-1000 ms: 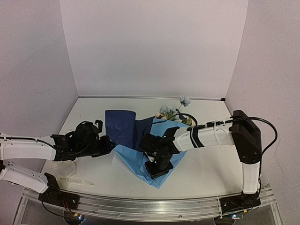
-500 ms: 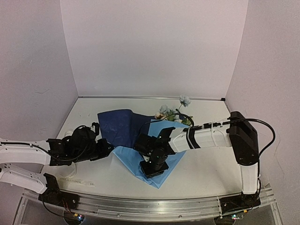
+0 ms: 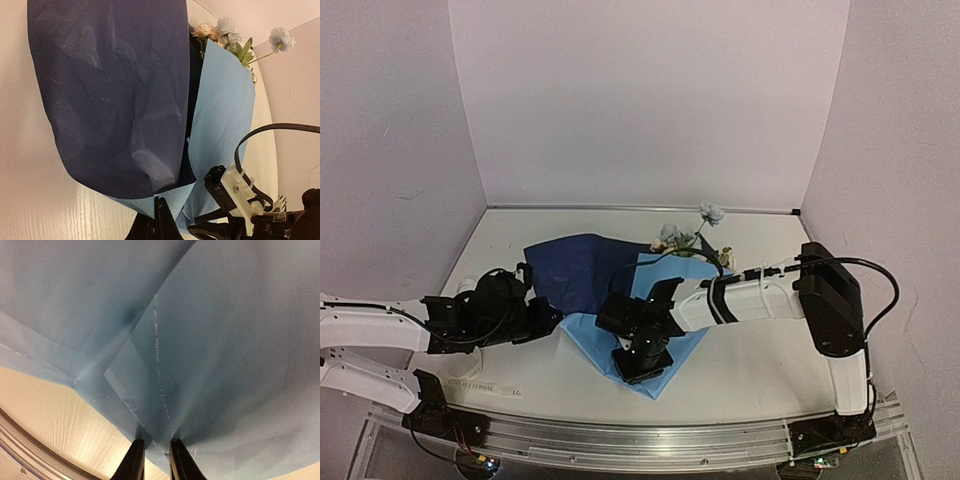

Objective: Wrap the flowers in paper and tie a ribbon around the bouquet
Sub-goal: Press the fold line on the 2/3-folded wrapping paper, then fold the left corner of the flattened wrapping paper at the center of the board.

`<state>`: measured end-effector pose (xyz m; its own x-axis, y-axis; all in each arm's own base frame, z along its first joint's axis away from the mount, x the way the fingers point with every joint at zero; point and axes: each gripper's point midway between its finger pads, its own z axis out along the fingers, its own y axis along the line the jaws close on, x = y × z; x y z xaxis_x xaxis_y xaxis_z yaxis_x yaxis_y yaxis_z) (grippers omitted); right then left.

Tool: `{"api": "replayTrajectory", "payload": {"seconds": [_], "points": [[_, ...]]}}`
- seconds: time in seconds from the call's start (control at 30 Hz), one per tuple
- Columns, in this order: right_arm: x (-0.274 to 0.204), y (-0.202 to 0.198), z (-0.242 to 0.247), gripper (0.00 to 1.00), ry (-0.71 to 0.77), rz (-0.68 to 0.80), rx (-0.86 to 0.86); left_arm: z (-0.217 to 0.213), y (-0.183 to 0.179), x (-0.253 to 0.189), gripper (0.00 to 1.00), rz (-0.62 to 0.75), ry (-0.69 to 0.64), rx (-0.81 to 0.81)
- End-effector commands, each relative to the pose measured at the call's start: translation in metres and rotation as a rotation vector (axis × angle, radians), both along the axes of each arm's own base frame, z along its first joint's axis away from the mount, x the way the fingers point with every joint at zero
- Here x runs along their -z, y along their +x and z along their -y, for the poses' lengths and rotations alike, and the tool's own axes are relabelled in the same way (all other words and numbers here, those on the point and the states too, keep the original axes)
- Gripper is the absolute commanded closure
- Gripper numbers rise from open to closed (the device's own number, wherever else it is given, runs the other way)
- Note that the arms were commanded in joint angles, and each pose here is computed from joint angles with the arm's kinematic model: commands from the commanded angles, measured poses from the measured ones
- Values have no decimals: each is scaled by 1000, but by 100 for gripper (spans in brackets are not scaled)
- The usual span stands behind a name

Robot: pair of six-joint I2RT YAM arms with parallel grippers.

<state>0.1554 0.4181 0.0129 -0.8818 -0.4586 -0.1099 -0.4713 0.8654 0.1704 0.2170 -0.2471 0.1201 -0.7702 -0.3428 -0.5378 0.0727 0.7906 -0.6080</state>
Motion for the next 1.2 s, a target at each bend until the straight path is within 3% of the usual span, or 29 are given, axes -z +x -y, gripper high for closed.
{"api": "replayTrajectory", "payload": {"seconds": [0.0,0.3,0.5,0.73,0.93,1.17], "points": [[11,11,0,80,-59,48,10,1,1,-12,100,14,-17,-7],[22,-3,15,80,-118,-10,-17,0,0,-24,100,25,-27,-6],[-19,-17,0,78,60,-136,-61,25,3,-29,100,51,50,115],[-71,-19,17,76,202,-214,-33,55,3,-42,99,113,103,268],[-72,1,61,77,166,-173,111,84,-4,-48,99,143,116,383],[-37,36,128,76,127,-131,415,137,-25,-43,97,170,187,573]]}}
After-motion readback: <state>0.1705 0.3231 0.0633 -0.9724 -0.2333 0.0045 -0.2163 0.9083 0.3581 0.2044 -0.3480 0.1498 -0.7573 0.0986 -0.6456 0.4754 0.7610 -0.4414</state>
